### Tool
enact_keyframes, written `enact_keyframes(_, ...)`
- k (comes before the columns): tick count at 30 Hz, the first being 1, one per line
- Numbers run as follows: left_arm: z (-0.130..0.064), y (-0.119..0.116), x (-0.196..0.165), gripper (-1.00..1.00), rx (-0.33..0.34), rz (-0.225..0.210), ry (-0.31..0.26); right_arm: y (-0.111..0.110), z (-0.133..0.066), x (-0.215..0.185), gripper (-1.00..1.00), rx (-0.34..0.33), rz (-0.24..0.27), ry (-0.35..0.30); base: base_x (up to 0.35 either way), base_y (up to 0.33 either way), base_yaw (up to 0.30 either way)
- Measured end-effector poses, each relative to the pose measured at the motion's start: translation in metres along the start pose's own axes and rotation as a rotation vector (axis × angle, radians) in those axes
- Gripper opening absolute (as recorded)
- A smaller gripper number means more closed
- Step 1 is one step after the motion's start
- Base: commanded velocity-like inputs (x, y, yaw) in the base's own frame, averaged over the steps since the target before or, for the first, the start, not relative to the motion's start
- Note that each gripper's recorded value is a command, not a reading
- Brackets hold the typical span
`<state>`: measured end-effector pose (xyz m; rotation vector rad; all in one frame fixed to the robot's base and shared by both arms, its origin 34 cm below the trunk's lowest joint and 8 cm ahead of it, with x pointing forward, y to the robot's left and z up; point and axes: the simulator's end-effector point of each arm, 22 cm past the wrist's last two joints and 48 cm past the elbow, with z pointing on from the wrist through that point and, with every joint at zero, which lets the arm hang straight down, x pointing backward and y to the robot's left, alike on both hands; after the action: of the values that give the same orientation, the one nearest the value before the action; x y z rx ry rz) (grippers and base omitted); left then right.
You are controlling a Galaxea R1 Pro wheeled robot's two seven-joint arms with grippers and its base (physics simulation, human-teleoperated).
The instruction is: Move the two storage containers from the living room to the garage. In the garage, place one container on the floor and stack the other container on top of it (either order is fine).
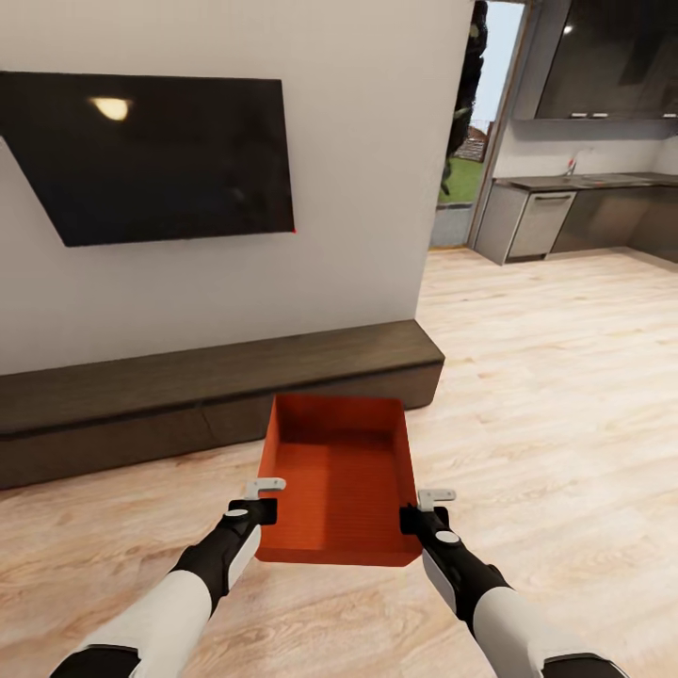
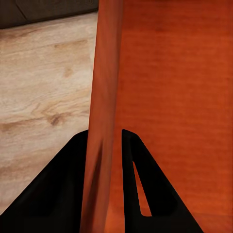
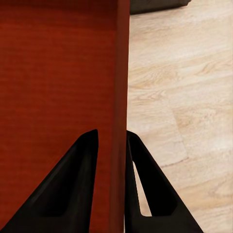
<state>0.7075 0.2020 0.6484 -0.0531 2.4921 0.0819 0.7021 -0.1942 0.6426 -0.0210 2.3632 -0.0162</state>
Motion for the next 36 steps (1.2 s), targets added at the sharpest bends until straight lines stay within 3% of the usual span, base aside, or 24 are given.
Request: enact_keyframes(36, -0.018, 0.0, -0.03, -1.0, 0.003, -0.003, -0.059, -0.001, -0.014, -0.033, -1.0, 0.001, -0.001, -0.059, 0.0, 0.0, 0.0)
